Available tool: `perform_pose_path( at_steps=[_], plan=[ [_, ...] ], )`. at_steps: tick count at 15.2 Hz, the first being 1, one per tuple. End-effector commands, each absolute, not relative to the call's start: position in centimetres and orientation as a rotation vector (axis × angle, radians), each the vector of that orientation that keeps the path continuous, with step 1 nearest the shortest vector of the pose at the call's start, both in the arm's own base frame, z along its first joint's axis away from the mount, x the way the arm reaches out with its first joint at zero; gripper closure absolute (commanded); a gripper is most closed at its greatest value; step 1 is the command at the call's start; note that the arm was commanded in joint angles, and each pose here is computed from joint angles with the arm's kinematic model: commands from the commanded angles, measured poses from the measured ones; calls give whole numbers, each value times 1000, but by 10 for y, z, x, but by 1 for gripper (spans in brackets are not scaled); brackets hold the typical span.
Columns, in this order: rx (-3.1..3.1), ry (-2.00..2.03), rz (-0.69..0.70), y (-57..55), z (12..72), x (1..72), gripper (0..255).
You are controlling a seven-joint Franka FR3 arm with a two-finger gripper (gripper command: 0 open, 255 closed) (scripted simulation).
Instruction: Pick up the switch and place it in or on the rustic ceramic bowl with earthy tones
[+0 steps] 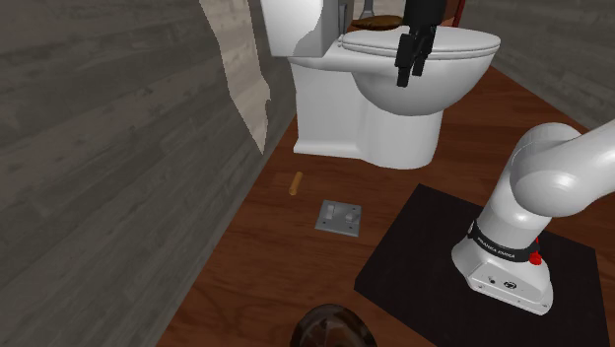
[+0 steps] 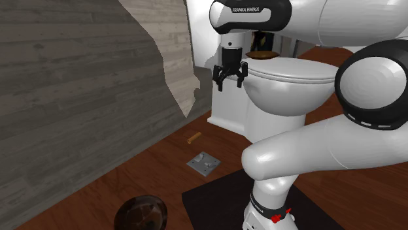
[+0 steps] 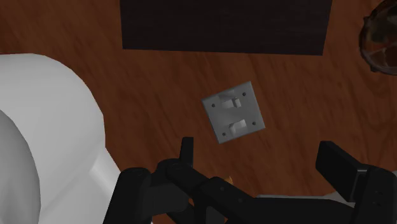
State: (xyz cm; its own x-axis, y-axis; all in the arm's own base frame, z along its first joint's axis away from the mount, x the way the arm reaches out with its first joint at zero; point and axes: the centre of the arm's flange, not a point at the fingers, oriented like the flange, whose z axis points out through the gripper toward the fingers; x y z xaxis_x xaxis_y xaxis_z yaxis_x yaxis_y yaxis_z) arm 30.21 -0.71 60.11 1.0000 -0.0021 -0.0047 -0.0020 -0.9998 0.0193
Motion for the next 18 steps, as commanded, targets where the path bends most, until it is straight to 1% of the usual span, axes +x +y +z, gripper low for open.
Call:
perform_pose_path(
  at_steps=[1, 18],
  plan=[
    [3122, -3, -7, -7, 601, 302, 0],
    [3184, -260, 19, 5, 390, 372, 0]
  ],
)
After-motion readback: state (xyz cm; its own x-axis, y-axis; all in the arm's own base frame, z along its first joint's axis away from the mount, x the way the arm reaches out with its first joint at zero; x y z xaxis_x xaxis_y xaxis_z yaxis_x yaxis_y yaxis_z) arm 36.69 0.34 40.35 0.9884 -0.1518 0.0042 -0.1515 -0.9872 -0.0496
